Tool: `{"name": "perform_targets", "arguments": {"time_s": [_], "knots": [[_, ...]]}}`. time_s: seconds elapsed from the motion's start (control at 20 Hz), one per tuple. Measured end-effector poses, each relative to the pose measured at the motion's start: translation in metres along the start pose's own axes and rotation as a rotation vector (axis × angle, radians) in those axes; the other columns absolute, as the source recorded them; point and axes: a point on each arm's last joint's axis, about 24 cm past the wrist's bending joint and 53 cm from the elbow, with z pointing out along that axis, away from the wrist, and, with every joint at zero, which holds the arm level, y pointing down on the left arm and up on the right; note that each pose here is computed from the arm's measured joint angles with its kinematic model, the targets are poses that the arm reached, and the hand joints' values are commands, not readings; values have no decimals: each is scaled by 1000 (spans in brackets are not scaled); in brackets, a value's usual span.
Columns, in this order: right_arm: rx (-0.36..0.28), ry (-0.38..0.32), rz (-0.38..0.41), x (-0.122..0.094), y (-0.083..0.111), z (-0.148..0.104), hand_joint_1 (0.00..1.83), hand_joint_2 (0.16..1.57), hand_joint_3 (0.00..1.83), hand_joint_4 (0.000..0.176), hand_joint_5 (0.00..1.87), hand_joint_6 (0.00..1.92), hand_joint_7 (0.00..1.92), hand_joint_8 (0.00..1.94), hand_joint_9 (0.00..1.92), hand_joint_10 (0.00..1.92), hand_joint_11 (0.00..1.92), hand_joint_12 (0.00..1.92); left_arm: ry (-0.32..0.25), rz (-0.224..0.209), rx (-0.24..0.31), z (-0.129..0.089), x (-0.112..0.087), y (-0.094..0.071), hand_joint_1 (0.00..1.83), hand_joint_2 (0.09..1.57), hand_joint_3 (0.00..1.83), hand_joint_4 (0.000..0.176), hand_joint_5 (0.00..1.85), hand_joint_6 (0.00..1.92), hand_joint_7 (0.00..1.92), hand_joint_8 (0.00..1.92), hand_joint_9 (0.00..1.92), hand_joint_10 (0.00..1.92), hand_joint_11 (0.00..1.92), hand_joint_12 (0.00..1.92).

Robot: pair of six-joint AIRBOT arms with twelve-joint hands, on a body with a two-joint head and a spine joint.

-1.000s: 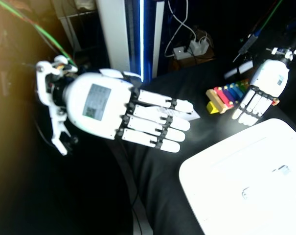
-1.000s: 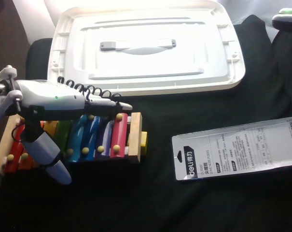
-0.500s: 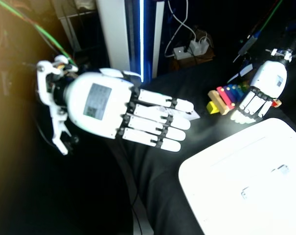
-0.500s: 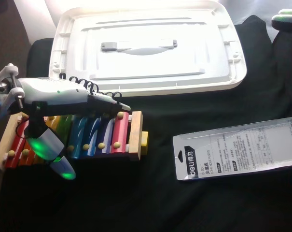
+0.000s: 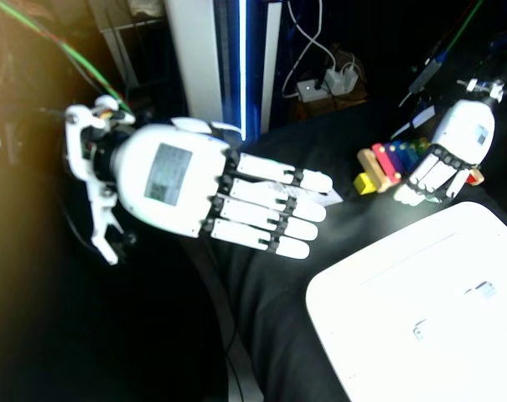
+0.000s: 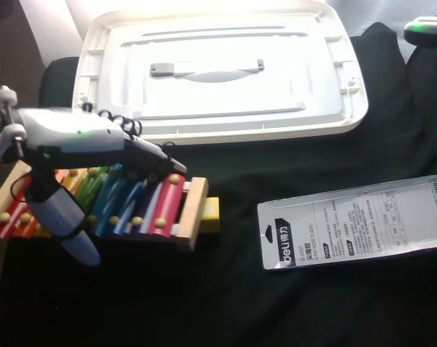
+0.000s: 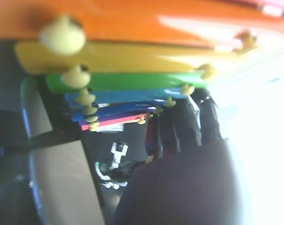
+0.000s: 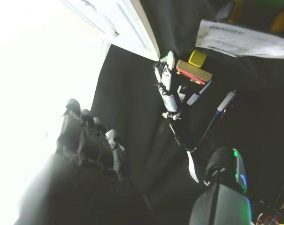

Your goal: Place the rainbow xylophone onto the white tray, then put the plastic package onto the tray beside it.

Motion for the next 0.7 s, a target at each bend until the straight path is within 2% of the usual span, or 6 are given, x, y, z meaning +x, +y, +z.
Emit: {"name": "perform_targets", "arguments": {"time_s": [0.15, 0.3, 0.4, 0.5, 0.6, 0.7], "knots": [[1, 0, 0, 0, 0, 0, 746, 760, 10, 40, 0, 0, 1, 0, 1, 0, 17, 20, -37, 28, -13, -8, -17, 0, 1152, 1042, 0, 3, 619, 2, 685, 3, 688, 4, 338, 529], [0, 0, 0, 0, 0, 0, 713, 758, 6, 57, 0, 0, 2, 1, 3, 1, 24, 24, -86, 35, -4, -15, -39, -4, 1183, 1038, 0, 0, 627, 2, 669, 1, 690, 3, 399, 468], [1, 0, 0, 0, 0, 0, 704, 767, 9, 54, 0, 0, 7, 3, 10, 4, 30, 28, -120, 47, 11, -21, -54, -10, 1254, 1016, 4, 0, 650, 6, 697, 6, 720, 9, 410, 564], [-1, 0, 1, 1, 0, 0, 715, 775, 11, 37, 0, 0, 19, 6, 21, 7, 37, 32, -166, 62, 20, -29, -74, -15, 1249, 998, 0, 0, 628, 0, 717, 5, 770, 21, 362, 759], [0, 1, 1, 1, 0, 0, 724, 783, 12, 33, 0, 0, 16, 3, 17, 4, 24, 27, -220, 96, 24, -37, -97, -20, 1262, 1016, 0, 0, 572, 0, 688, 0, 745, 6, 337, 603], [-3, 1, 2, 1, 0, 1, 716, 798, 16, 39, 0, 0, 12, 1, 17, 4, 25, 29, -272, 148, 22, -43, -121, -26, 1204, 1005, 1, 0, 560, 0, 681, 1, 733, 2, 440, 542]]}}
